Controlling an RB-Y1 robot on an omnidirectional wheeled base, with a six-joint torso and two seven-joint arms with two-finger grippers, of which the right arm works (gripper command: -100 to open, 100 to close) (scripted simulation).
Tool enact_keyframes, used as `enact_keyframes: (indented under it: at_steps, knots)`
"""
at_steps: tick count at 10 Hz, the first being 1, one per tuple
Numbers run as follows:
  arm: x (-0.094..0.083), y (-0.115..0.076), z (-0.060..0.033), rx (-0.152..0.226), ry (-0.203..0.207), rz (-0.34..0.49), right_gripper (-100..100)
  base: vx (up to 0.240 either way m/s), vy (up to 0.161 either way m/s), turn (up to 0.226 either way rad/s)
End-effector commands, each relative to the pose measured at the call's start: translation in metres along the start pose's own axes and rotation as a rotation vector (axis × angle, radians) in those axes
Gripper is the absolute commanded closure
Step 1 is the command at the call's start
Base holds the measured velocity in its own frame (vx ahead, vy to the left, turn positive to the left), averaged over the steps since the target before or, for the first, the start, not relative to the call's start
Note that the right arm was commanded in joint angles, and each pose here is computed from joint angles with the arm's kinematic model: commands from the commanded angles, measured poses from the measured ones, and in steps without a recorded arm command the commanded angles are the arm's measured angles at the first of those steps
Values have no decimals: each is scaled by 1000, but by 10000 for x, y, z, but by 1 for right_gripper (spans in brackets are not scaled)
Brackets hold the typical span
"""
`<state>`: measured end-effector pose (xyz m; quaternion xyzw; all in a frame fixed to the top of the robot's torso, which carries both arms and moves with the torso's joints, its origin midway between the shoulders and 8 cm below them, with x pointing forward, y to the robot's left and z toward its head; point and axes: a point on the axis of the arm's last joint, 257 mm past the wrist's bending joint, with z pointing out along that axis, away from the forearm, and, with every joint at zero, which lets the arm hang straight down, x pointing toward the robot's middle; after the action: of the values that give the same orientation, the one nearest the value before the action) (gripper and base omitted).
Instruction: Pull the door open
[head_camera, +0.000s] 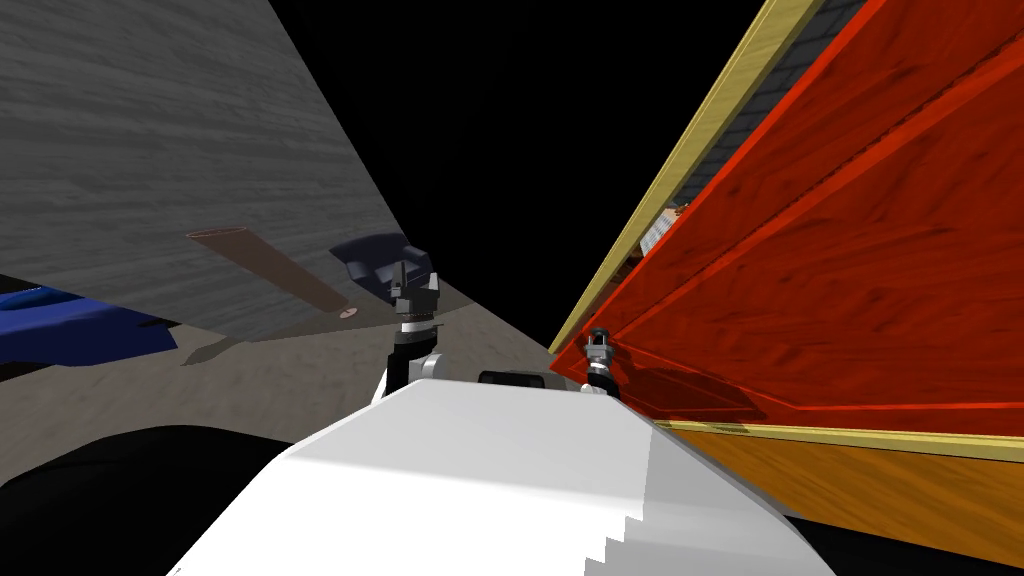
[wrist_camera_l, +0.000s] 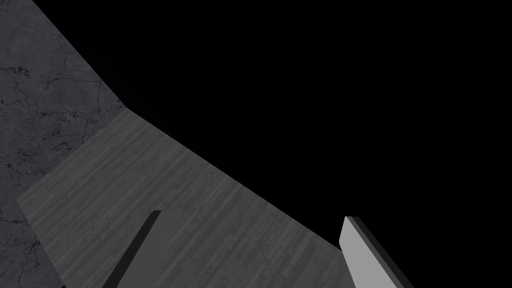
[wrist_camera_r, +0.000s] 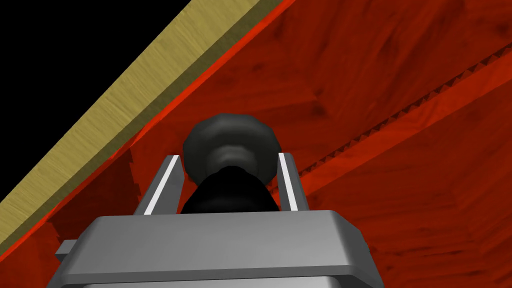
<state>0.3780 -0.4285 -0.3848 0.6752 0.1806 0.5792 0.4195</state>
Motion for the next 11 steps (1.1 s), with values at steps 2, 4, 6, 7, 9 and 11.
enact_keyframes:
  at_steps: [2,4,6,7,9,11]
  knots:
    - [-24,-43,-34,9,-10,76,100,-23,-6,26]
    - [-23,-45,-32,8,-11,119,100,-33,-9,28]
    - [-23,-46,-29,7,-12,162,100,-29,-6,22]
    - [-22,-48,-27,6,-14,205,100,-24,-7,26]
    - [-21,-50,-24,5,-15,248,100,-31,-12,32]
    - [-21,-52,-22,4,-17,291,100,-22,-8,20]
